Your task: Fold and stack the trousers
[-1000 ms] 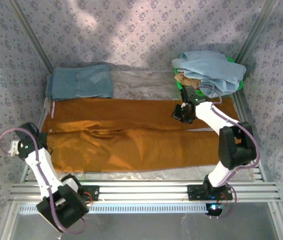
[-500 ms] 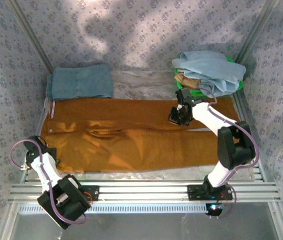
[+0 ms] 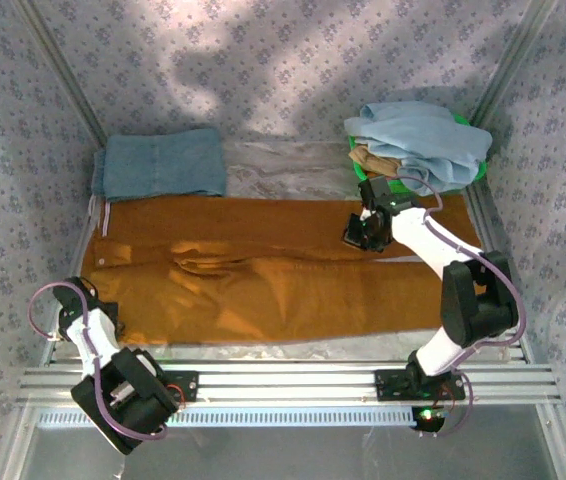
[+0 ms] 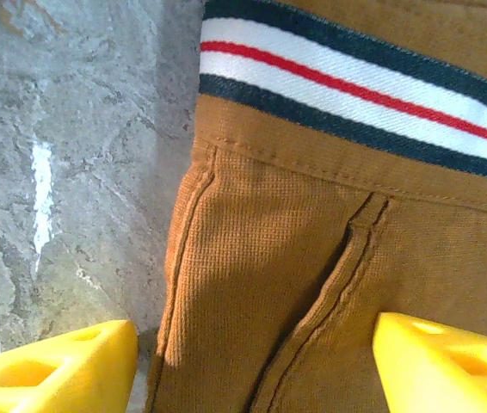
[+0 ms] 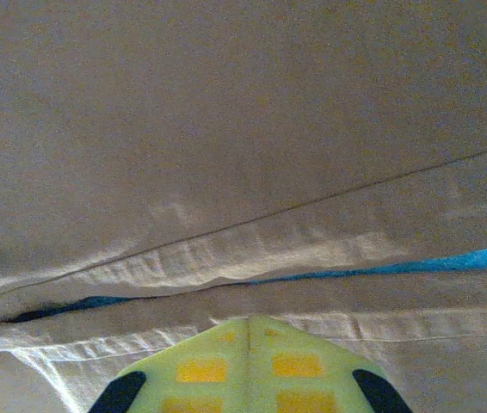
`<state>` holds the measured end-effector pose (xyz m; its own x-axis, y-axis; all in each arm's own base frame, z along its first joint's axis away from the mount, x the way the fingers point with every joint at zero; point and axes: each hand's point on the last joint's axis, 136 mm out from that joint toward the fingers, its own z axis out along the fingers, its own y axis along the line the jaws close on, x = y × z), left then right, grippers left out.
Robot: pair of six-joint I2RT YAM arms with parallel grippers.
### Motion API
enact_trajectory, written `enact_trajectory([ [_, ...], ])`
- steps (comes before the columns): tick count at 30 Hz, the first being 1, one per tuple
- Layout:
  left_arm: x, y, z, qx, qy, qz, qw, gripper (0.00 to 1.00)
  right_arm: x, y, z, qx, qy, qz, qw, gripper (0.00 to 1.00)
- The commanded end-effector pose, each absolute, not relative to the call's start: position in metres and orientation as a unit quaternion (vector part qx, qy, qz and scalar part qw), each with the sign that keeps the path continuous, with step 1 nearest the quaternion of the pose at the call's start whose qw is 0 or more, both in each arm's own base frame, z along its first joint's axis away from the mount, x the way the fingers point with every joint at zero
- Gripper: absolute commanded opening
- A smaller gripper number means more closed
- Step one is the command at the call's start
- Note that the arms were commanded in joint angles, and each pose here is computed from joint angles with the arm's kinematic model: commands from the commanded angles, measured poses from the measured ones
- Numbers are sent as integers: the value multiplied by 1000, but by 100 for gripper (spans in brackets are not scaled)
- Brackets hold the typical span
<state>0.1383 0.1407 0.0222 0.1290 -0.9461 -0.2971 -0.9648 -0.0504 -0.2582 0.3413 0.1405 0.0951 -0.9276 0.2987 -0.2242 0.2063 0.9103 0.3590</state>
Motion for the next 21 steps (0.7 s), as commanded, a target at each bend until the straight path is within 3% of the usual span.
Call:
enact_trajectory([
  [1, 146, 142, 19, -721, 659, 7, 216, 70, 333, 135, 97, 130, 969, 160, 133, 1],
  [6, 143, 140, 23, -716, 661, 9, 223, 60, 331, 127, 106, 135, 968, 155, 143, 1],
  [14, 144, 140, 23, -716, 660, 6, 228, 23, 329, 122, 114, 141, 966, 155, 150, 1],
  [21, 150, 138, 35, -706, 666, -8, 240, 6, 323, 118, 118, 146, 967, 149, 148, 1],
])
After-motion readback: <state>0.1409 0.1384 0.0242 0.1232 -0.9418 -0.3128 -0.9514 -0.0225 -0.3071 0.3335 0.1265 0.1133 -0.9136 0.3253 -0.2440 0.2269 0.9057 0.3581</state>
